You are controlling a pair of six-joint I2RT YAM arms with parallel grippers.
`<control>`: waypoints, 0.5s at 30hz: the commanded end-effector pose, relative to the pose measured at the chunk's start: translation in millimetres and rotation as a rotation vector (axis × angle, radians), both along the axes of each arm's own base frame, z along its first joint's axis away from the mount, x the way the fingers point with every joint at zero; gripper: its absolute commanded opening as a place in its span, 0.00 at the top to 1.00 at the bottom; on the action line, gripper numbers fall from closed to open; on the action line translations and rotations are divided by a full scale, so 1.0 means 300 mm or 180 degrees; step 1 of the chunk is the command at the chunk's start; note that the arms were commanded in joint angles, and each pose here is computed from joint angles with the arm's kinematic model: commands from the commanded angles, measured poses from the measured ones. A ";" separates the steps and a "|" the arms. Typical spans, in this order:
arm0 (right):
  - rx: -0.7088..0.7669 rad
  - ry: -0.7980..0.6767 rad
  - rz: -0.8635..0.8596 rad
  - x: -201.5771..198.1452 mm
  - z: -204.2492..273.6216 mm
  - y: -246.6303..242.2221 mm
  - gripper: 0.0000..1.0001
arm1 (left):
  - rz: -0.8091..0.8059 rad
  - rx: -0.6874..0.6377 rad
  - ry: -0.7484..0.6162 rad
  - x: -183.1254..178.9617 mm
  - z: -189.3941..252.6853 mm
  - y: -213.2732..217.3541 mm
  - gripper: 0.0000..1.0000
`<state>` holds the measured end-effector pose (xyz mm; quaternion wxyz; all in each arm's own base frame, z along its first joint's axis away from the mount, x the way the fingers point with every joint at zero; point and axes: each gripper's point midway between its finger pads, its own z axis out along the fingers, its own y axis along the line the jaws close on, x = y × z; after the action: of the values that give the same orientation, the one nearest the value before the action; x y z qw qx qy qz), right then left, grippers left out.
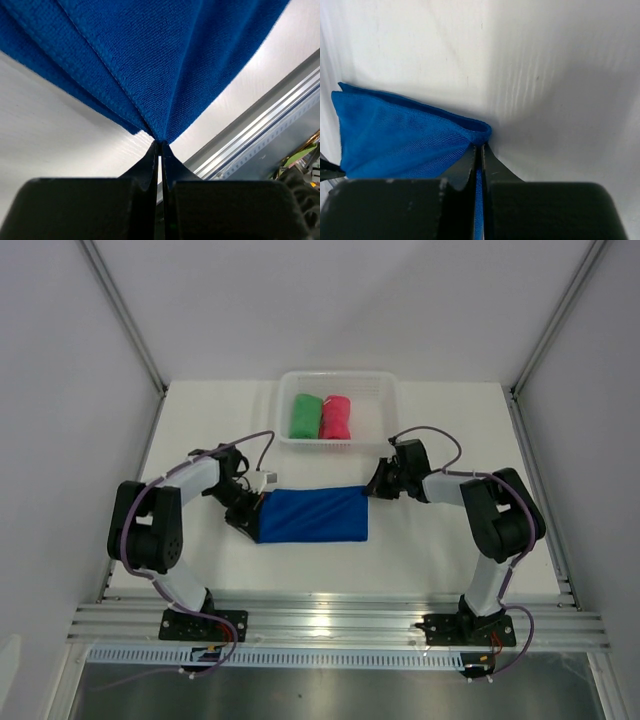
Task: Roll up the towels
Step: Fold the towel
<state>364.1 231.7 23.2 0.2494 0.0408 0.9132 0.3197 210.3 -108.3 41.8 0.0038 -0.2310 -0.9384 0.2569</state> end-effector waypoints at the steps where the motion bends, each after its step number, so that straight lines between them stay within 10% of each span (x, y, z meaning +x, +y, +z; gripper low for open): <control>1: 0.0013 0.0067 -0.0005 -0.027 0.006 0.011 0.98 | -0.0122 0.0094 0.0055 -0.015 -0.044 0.019 0.99; 7: -0.0024 0.0044 0.0042 -0.037 0.014 0.021 0.73 | -0.0300 0.0009 -0.0100 0.018 0.019 0.013 0.66; 15: -0.0099 -0.0054 0.0114 -0.025 0.043 0.013 0.71 | -0.0065 -0.0104 -0.0721 0.283 0.191 -0.037 0.60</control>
<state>353.8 238.4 24.0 0.2372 0.0329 0.9159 0.3220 263.6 -111.4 79.1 -0.0551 -0.2781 -0.9277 0.2429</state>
